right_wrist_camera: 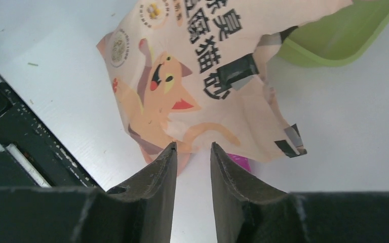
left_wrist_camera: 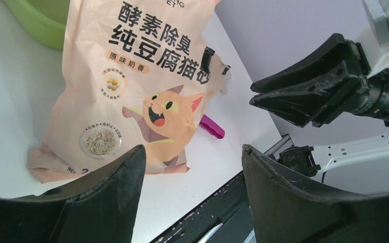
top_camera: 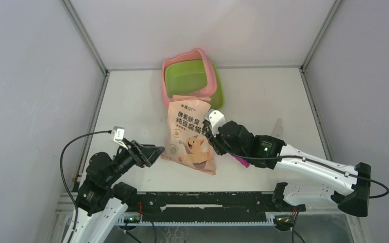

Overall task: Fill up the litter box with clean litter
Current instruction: Open the cat litter bag at the center of the board.

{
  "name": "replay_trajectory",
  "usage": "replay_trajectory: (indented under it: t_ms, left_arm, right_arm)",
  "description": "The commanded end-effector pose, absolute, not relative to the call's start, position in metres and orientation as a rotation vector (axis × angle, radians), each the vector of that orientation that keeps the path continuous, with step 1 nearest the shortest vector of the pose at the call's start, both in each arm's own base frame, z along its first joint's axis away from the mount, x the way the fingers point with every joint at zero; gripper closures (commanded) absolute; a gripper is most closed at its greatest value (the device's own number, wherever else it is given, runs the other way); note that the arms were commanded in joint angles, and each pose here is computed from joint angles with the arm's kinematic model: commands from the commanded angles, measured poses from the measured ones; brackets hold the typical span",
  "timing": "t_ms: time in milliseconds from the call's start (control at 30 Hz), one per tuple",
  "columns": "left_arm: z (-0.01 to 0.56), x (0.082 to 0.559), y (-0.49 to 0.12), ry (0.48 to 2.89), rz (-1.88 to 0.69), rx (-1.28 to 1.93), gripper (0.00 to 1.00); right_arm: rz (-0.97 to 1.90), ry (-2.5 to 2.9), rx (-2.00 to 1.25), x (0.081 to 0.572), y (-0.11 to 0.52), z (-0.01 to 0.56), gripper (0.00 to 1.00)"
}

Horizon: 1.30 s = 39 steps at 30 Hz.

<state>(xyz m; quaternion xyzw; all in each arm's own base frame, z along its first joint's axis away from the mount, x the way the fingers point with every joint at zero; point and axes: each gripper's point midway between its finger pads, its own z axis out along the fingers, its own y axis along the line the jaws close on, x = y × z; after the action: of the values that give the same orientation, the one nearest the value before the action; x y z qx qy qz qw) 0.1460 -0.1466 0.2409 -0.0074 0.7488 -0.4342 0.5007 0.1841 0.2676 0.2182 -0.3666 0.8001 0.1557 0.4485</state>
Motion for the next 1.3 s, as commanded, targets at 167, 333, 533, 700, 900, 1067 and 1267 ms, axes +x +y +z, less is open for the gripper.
replay_trajectory:
  t_ms: [167,333,533,700,900,1067,1267]
  left_arm:
    - [0.252,0.147,-0.147,1.768,-1.051,0.008,0.27]
    - [0.250,0.149,-0.148,1.779,-1.044,0.011,0.27]
    - [0.250,0.150,-0.149,1.782,-1.044,0.013,0.27]
    - [0.251,0.150,-0.149,1.783,-1.045,0.016,0.27]
    - [0.253,0.148,-0.149,1.780,-1.045,0.020,0.27]
    - [0.253,0.148,-0.148,1.779,-1.044,0.019,0.27]
    - [0.253,0.148,-0.148,1.782,-1.042,0.022,0.28]
  right_arm:
    - [0.656,2.014,-0.529,0.246,0.238,0.259,0.92]
    - [0.946,1.986,-0.626,0.246,0.252,0.266,1.00]
    - [1.124,2.036,-0.677,0.251,0.265,0.247,1.00]
    - [1.121,2.038,-0.639,0.266,0.270,0.241,1.00]
    - [1.128,2.039,-0.625,0.277,0.275,0.238,1.00]
    - [1.131,2.042,-0.618,0.284,0.279,0.234,1.00]
    - [1.103,2.056,-0.603,0.295,0.280,0.225,1.00]
